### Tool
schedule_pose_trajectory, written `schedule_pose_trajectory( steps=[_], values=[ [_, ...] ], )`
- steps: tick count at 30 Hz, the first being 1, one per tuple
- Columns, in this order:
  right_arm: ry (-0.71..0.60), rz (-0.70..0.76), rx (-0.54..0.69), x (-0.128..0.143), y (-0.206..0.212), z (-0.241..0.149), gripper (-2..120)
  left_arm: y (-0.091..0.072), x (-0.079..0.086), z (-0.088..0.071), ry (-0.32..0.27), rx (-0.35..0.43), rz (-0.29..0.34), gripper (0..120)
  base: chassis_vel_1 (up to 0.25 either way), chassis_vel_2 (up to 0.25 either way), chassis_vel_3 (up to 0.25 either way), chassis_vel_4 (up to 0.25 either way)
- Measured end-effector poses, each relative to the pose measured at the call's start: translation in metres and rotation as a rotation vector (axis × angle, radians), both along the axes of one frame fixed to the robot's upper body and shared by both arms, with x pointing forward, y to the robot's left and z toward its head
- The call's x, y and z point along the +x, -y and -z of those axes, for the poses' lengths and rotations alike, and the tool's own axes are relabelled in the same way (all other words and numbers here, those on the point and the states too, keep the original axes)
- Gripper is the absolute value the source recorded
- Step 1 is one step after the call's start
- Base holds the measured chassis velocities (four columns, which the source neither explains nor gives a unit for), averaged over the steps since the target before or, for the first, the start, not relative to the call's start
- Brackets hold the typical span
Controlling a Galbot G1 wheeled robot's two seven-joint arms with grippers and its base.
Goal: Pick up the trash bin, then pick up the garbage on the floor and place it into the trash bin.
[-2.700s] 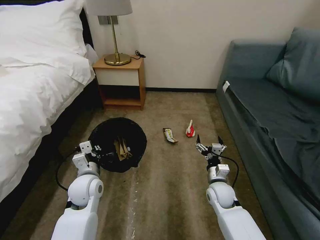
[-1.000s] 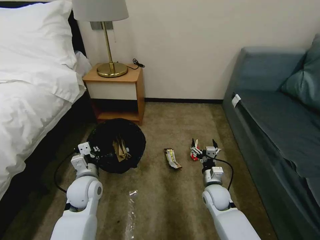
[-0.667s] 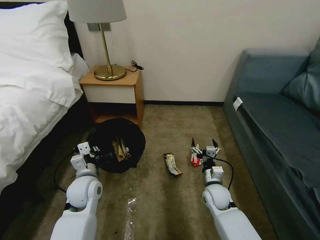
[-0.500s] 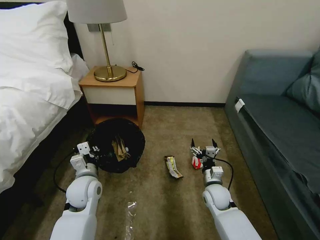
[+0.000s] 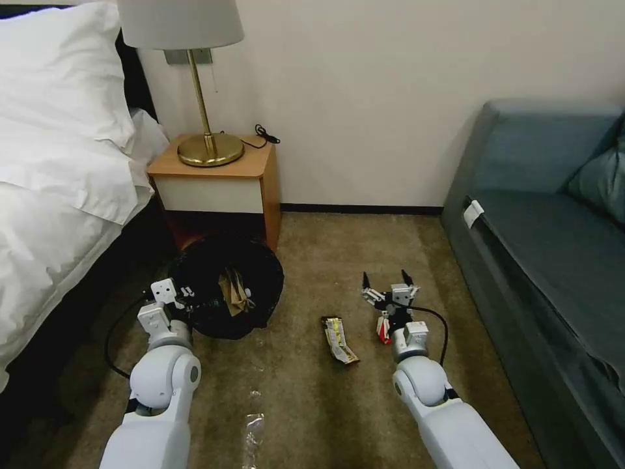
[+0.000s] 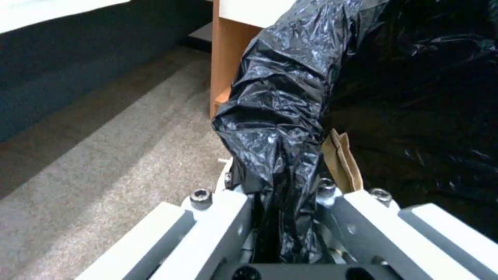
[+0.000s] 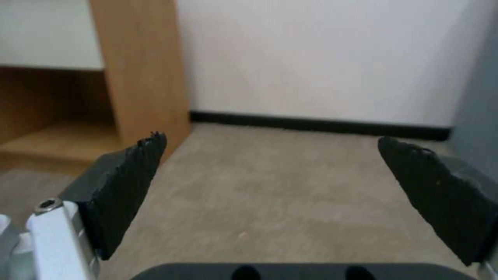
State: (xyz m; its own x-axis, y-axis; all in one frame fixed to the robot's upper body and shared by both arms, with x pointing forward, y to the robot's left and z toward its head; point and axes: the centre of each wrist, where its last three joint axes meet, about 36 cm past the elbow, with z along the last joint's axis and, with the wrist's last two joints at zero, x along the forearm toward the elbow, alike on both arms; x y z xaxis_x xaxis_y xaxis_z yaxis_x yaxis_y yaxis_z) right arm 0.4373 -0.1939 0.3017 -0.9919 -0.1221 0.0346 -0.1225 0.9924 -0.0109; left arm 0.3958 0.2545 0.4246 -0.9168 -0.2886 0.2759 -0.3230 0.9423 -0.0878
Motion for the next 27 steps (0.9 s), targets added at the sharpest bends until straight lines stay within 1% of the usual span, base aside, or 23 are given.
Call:
schedule_pose_trajectory(
  steps=[5,6,9,12,16,17,18,20,22,27],
  values=[
    [-0.036,-0.041,0.015,0.006,-0.004,0.003,100,0.001,-0.001,0.001,-0.004,-0.001,0.001,2,0.0,0.0,0.0,0.0],
    [-0.085,-0.081,0.028,0.01,-0.005,0.005,100,0.001,-0.002,0.002,-0.006,-0.002,0.001,2,0.0,0.0,0.0,0.0],
    [-0.117,-0.108,0.03,0.013,-0.005,0.006,100,0.0,-0.003,0.003,-0.006,-0.003,0.001,2,0.0,0.0,0.0,0.0],
    [-0.188,-0.176,0.02,0.027,-0.012,0.015,100,-0.005,-0.004,0.003,-0.006,-0.007,-0.005,2,0.0,0.0,0.0,0.0],
    [-0.228,-0.187,0.004,0.035,-0.018,0.019,100,-0.006,-0.004,0.003,-0.006,-0.006,-0.007,2,0.0,0.0,0.0,0.0],
    [-0.256,-0.175,-0.017,0.038,-0.02,0.02,100,-0.006,-0.004,0.003,-0.005,-0.006,-0.007,2,0.0,0.0,0.0,0.0],
    [-0.311,-0.116,-0.084,0.045,-0.022,0.025,100,-0.006,-0.004,0.001,-0.001,-0.006,-0.008,2,0.0,0.0,0.0,0.0],
    [-0.328,-0.096,-0.103,0.046,-0.021,0.026,100,-0.006,-0.004,0.0,0.0,-0.006,-0.008,2,0.0,0.0,0.0,0.0],
    [-0.376,-0.034,-0.164,0.048,-0.013,0.034,100,-0.005,-0.003,0.0,-0.001,-0.005,-0.007,2,0.0,0.0,0.0,0.0],
    [-0.42,0.013,-0.206,0.049,-0.003,0.045,100,-0.002,-0.002,0.0,0.0,-0.008,-0.001,2,0.0,0.0,0.0,0.0]
  ],
)
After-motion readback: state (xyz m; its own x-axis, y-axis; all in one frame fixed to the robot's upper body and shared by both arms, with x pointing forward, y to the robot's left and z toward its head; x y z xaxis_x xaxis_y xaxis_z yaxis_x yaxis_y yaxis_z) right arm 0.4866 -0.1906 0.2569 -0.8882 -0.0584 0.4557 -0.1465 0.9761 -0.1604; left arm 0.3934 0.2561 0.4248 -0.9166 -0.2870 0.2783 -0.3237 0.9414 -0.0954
